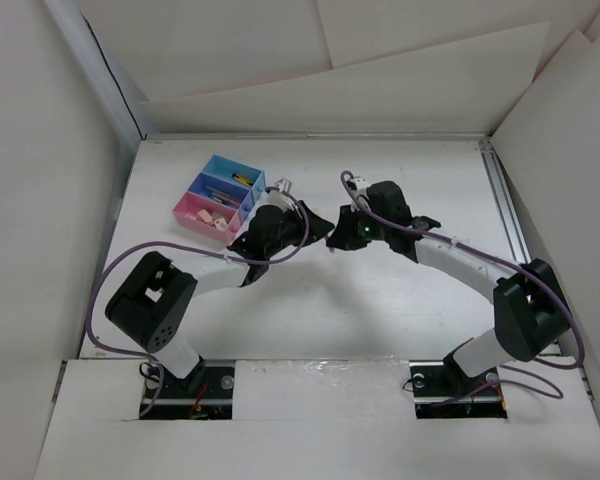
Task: Sort the stationery into containers
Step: Place the pen in the storage box.
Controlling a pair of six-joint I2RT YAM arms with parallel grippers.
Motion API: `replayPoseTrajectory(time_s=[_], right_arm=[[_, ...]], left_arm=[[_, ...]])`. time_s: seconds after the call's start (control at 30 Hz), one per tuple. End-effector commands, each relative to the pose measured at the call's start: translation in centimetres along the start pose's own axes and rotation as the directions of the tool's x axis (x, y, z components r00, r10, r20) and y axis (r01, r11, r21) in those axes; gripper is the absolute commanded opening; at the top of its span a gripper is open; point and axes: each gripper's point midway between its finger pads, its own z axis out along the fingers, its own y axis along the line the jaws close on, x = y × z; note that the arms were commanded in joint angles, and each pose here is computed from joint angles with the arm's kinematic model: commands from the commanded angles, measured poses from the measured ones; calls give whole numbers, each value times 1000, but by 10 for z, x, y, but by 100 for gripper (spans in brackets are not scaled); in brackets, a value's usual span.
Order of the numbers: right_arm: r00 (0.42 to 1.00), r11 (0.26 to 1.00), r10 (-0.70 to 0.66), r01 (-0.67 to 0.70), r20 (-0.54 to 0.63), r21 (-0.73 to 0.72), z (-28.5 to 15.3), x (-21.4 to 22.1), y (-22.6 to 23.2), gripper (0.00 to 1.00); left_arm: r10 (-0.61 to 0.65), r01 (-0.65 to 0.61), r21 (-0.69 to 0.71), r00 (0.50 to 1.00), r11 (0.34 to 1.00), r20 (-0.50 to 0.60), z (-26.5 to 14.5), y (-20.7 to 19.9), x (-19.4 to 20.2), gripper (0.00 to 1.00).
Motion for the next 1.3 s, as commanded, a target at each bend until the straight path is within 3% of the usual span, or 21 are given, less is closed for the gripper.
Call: replayPoseTrajectory(time_s=[0.0, 0.07, 0.23, 0.37, 0.47, 0.53, 0.77, 0.87, 1.1, 1.27], right_arm=[[996, 996, -51, 56, 78, -67, -10, -19, 20, 0], [995, 995, -56, 63, 86, -81, -10, -22, 23, 0], [992, 996, -45, 53, 114, -69, -17, -25, 24, 0], [990, 996, -37, 47, 138, -71, -26, -29, 25, 36], [985, 995, -39, 53, 166, -83, -38, -32, 32, 51], [981, 993, -39, 59, 188, -102, -46, -35, 39, 56], [964, 990, -23, 59, 264, -129, -71, -41, 52, 60], [964, 988, 0, 41, 266, -146, -75, -43, 54, 60], [968, 983, 15, 32, 251, -183, -78, -38, 61, 61], [963, 979, 7, 48, 268, -198, -87, -39, 66, 61]], left_arm=[[0, -5, 97, 999, 995, 54, -1, -26, -15, 30], [-2, -1, 83, 999, 997, 32, 2, -22, -11, 17], [-2, 1, 82, 1000, 997, 18, 6, -20, -8, 1], [-26, 23, 53, 998, 998, 62, 3, -6, -34, 0], [-41, 39, 15, 992, 999, 122, -3, 5, -69, 0], [-39, 46, -33, 984, 998, 175, -6, 16, -90, 0], [-66, 135, -141, 909, 981, 411, -35, 63, -190, 0], [-81, 218, -208, 850, 953, 521, -49, 99, -230, 0], [-33, 332, -369, 780, 868, 625, -75, 167, -272, 0], [-11, 369, -445, 779, 816, 627, -78, 194, -269, 0]])
